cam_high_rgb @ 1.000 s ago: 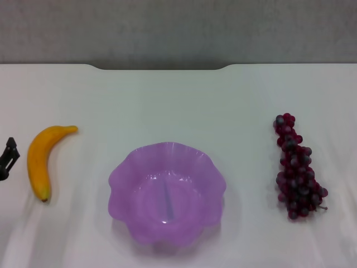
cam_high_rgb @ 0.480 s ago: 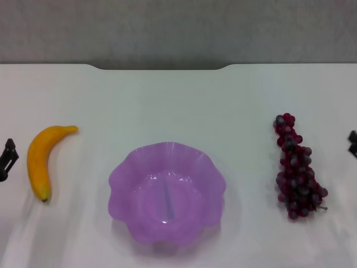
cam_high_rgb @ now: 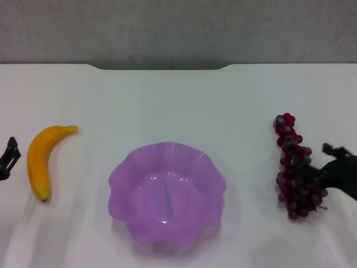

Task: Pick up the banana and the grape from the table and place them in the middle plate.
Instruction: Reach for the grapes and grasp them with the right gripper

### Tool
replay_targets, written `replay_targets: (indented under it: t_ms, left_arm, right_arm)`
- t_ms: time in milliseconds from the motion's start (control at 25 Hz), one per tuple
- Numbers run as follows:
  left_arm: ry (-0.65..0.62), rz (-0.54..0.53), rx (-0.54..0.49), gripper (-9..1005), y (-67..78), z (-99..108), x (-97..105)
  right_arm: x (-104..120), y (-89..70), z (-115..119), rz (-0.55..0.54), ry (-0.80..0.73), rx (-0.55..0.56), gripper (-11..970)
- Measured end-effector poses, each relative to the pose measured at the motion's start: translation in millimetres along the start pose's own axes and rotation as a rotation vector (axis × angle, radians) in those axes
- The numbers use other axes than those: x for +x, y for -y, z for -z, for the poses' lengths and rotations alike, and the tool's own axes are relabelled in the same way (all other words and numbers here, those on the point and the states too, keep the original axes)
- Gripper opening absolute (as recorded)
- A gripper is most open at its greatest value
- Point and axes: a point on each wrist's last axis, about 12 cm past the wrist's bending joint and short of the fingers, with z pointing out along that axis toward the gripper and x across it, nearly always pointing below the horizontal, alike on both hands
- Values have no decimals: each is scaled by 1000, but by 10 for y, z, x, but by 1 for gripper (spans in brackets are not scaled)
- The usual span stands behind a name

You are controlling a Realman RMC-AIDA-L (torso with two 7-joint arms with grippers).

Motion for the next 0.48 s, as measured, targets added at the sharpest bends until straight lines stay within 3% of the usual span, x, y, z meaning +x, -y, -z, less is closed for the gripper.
replay_targets:
  t_ms: [120,480]
  left_arm:
    - [1,0,0,879,0,-1,-2]
    - [0,0,-5,879,-14,6,1]
  right_arm:
    - [-10,-53,-59,15,-43,-54,858]
    - [37,-36,-74,10,-88,-26,857]
